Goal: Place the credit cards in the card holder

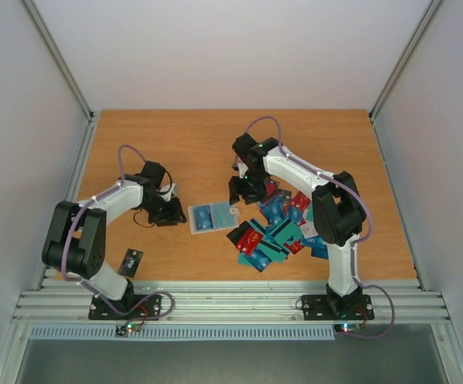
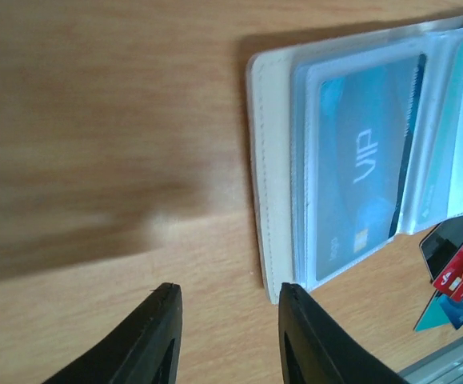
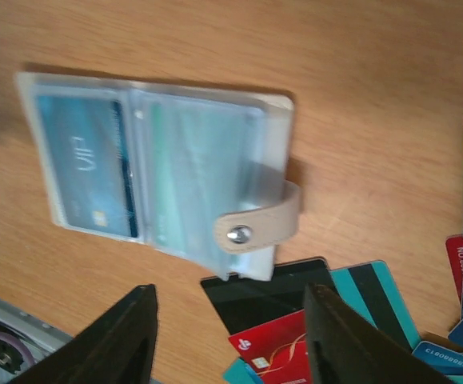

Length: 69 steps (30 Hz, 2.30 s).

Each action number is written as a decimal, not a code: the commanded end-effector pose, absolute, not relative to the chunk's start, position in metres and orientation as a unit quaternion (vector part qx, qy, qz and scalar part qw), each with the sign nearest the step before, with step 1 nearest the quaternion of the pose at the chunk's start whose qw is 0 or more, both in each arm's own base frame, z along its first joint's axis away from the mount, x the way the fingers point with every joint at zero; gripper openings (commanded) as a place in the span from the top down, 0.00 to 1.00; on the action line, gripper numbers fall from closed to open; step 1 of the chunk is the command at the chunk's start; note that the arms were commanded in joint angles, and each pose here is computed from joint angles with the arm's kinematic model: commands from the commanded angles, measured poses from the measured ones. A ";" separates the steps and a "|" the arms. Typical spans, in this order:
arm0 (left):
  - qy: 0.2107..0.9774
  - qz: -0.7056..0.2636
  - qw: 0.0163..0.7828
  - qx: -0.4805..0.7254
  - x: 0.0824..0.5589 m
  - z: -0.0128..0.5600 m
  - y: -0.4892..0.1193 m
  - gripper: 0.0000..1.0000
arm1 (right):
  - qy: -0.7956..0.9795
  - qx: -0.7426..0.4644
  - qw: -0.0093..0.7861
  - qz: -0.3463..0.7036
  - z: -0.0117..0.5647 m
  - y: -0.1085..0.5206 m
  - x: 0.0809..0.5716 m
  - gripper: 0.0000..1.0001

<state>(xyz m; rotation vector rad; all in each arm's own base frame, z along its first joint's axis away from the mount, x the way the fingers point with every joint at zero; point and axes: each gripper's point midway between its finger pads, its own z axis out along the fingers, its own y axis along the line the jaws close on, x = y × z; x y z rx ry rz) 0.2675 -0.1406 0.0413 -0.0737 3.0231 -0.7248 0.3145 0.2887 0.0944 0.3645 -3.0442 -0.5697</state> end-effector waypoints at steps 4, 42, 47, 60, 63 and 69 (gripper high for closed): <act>0.963 -0.265 0.030 -0.050 0.262 0.038 -0.148 0.56 | -0.974 0.118 0.022 -0.191 0.085 0.287 0.307 0.33; 0.956 -0.290 0.020 -0.050 0.270 0.023 -0.158 0.57 | -0.981 0.185 0.037 0.035 0.048 0.277 0.313 0.93; 0.955 -0.294 0.018 -0.046 0.273 0.024 -0.161 0.60 | -0.980 0.190 0.064 -0.011 0.032 0.288 0.309 0.95; 0.939 -0.340 0.007 -0.053 0.278 0.018 -0.174 0.59 | -0.971 0.186 0.124 -0.083 0.002 0.310 0.288 0.99; 0.933 -0.356 0.011 -0.058 0.281 0.021 -0.176 0.59 | -0.969 0.183 0.130 -0.099 0.001 0.315 0.286 0.99; 0.926 -0.371 0.033 -0.055 0.287 0.041 -0.179 0.59 | -0.967 0.178 0.137 -0.120 0.003 0.323 0.284 0.99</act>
